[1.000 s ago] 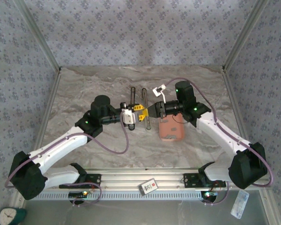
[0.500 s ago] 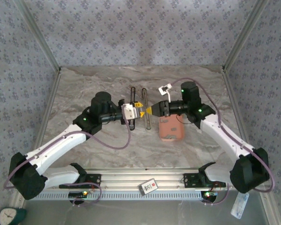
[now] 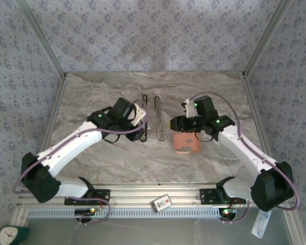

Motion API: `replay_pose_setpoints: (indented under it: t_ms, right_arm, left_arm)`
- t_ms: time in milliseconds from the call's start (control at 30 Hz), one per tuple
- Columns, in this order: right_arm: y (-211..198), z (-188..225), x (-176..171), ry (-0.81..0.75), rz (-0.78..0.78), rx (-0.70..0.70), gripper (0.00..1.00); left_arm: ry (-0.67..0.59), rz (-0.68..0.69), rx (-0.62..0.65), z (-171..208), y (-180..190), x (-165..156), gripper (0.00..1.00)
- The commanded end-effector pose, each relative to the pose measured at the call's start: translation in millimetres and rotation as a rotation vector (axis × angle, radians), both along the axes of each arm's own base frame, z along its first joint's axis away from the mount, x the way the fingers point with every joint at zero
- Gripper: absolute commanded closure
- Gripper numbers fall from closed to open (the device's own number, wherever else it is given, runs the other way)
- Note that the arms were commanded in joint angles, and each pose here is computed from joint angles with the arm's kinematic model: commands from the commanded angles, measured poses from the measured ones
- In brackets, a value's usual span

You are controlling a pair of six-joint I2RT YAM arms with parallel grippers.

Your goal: Load the staples into the stapler

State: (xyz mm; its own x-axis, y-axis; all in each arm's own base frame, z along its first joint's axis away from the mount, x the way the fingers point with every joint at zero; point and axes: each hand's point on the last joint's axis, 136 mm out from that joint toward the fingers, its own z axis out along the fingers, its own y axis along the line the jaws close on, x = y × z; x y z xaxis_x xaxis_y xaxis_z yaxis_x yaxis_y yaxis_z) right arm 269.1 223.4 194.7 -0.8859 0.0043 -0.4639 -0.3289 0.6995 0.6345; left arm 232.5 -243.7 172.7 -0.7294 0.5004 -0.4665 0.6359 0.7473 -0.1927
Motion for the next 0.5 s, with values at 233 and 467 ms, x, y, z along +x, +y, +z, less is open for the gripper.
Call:
replay_pose_setpoints:
  t_ms: [233, 467]
  right_arm:
    - [-16.3, -34.9, -2.6, 0.031, -0.099, -0.087, 0.60]
    - [-23.5, -39.5, -11.6, 0.022, -0.120, -0.103, 0.61]
  left_arm:
    - [0.405, 0.336, 0.250, -87.2, 31.8, -33.2, 0.75]
    - [0.494, 0.386, 0.322, -128.0, 39.6, -43.8, 0.74]
